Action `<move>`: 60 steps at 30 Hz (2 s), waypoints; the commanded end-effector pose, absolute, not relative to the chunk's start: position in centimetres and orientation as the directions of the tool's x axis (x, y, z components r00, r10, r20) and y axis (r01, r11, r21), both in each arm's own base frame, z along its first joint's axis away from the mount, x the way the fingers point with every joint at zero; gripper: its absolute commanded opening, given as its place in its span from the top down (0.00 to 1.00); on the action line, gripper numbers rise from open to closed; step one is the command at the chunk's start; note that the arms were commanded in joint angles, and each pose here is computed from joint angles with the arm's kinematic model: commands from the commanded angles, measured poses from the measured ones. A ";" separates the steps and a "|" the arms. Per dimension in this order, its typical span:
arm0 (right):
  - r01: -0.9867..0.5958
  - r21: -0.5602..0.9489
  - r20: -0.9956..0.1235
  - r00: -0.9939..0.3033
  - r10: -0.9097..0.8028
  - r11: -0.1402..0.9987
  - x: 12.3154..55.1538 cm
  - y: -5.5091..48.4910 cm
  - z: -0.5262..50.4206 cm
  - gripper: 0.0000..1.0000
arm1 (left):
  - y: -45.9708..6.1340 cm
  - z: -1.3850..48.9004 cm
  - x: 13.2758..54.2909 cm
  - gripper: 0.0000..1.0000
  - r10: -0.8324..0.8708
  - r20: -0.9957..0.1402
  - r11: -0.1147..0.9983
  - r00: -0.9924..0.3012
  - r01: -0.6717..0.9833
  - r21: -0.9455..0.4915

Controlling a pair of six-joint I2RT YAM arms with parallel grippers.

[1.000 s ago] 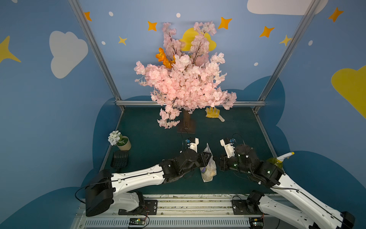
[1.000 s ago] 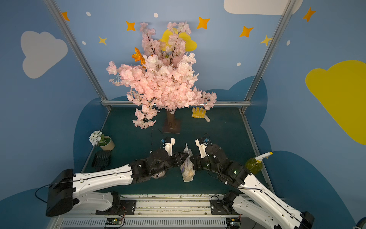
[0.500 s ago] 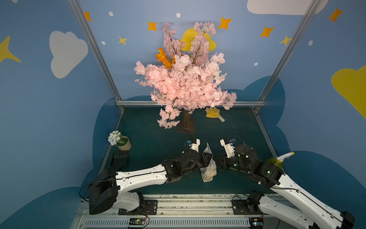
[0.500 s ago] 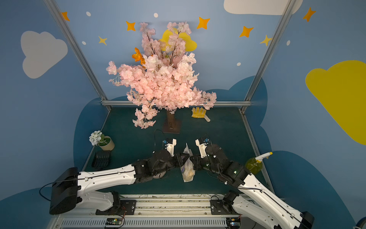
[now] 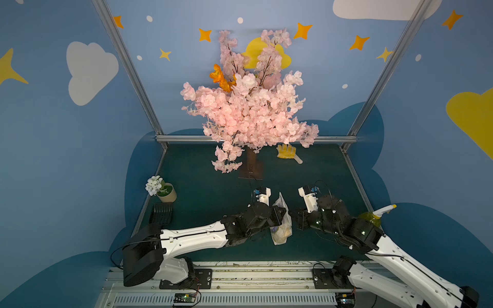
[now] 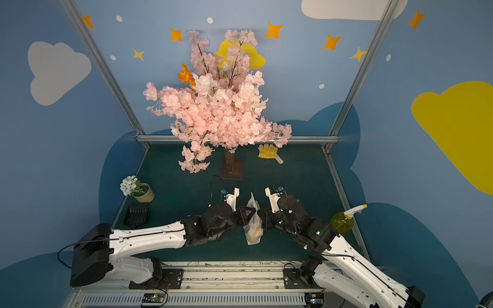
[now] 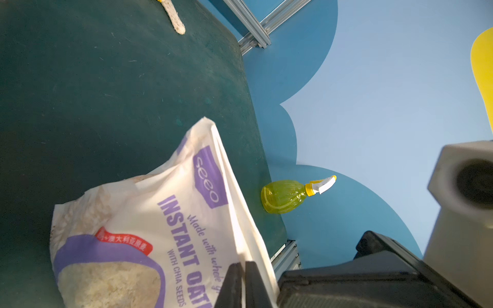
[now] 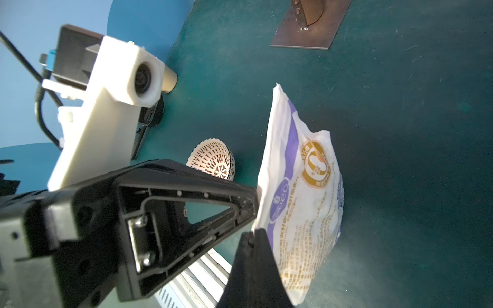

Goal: Pour the oats into the breakfast bowl
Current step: Open the oats bag at the center of the board.

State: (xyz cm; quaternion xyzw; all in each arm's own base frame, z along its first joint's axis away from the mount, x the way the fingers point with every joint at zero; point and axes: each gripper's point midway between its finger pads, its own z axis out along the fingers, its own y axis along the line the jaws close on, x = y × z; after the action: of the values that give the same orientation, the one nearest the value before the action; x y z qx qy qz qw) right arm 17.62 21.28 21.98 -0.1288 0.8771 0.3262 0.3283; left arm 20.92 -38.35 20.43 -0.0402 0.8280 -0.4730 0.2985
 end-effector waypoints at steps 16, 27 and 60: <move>-0.434 0.460 -0.660 -0.751 -0.029 0.774 17.6 20.8 20.9 1.00 | -39.3 20.4 21.4 0.87 -0.325 -0.474 0.586 -0.818 0.219 -0.780; -0.436 0.457 -0.665 -0.746 -0.028 0.776 17.6 20.7 20.9 1.00 | -39.4 20.5 21.6 0.80 -0.325 -0.484 0.599 -0.813 0.220 -0.770; -0.417 0.409 -0.668 -0.743 -0.045 0.812 18.1 20.0 19.9 1.00 | -39.7 20.4 21.8 0.97 -0.379 -0.434 0.534 -0.817 0.190 -0.824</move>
State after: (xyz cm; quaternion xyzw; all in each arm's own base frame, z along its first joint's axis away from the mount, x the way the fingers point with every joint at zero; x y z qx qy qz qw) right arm 18.15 20.36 21.08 -0.1289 0.8800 0.2982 0.3466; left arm 21.79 -39.80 20.61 -0.0588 0.8243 -0.4799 0.2946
